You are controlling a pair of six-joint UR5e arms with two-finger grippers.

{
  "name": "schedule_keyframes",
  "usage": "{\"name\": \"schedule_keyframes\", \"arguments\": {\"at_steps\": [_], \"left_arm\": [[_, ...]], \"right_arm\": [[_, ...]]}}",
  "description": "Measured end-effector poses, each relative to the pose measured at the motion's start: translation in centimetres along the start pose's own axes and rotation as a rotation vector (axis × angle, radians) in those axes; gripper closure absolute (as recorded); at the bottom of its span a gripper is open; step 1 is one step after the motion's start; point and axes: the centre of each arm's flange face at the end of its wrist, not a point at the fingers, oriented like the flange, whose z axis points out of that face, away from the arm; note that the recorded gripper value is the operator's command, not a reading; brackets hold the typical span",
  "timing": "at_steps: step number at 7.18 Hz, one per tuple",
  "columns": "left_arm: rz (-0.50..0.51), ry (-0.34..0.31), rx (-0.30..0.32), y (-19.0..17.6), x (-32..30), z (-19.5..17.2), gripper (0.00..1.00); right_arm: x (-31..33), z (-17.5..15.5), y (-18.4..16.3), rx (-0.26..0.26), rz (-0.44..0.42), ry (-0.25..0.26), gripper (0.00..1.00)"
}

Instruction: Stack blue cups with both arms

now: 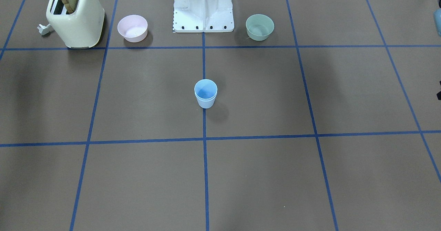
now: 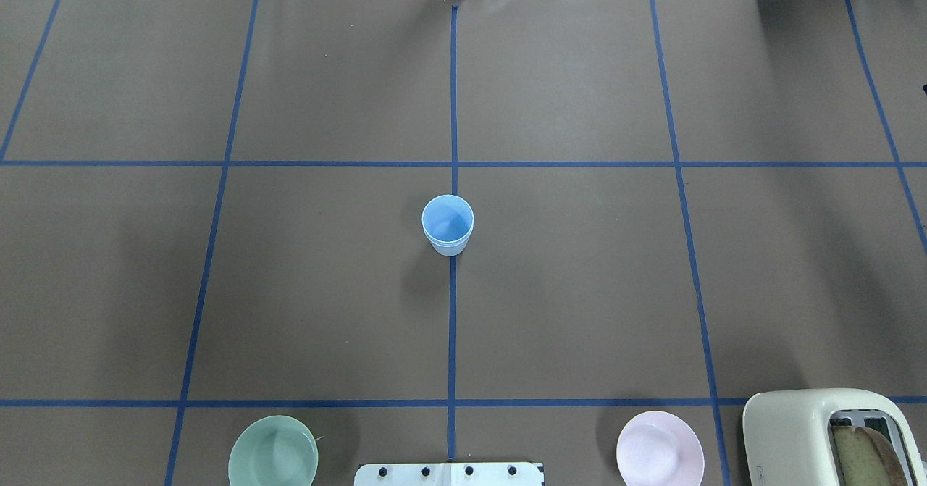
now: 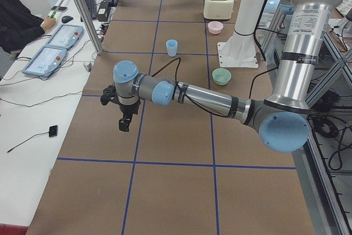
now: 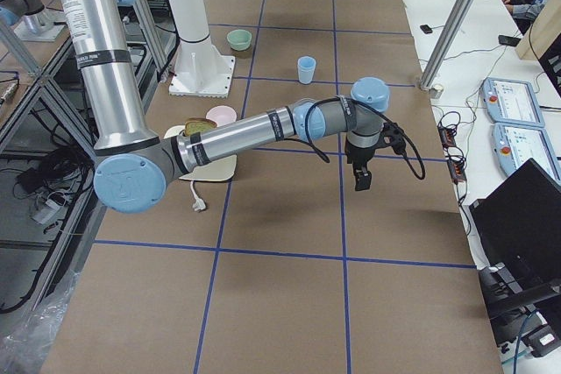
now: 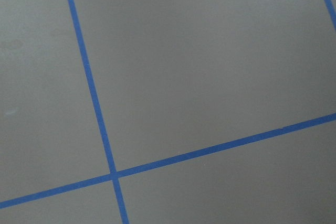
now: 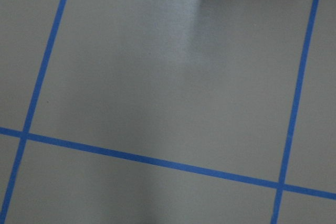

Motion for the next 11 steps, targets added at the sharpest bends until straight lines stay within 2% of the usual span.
{"name": "schedule_keyframes", "arguments": {"at_steps": [3,7,11], "left_arm": [[-0.074,0.021,-0.008,2.2,-4.5,-0.2,0.01],[-0.158,0.062,-0.059,6.1,-8.2,2.1,0.01],[-0.166,0.073,-0.066,6.7,-8.4,2.3,0.01]], "right_arm": [[6.3,1.6,2.5,-0.042,0.119,-0.038,0.0],[6.9,1.8,3.1,-0.046,0.138,-0.039,0.0],[6.9,1.7,3.1,-0.043,0.137,-0.036,0.0]]}}
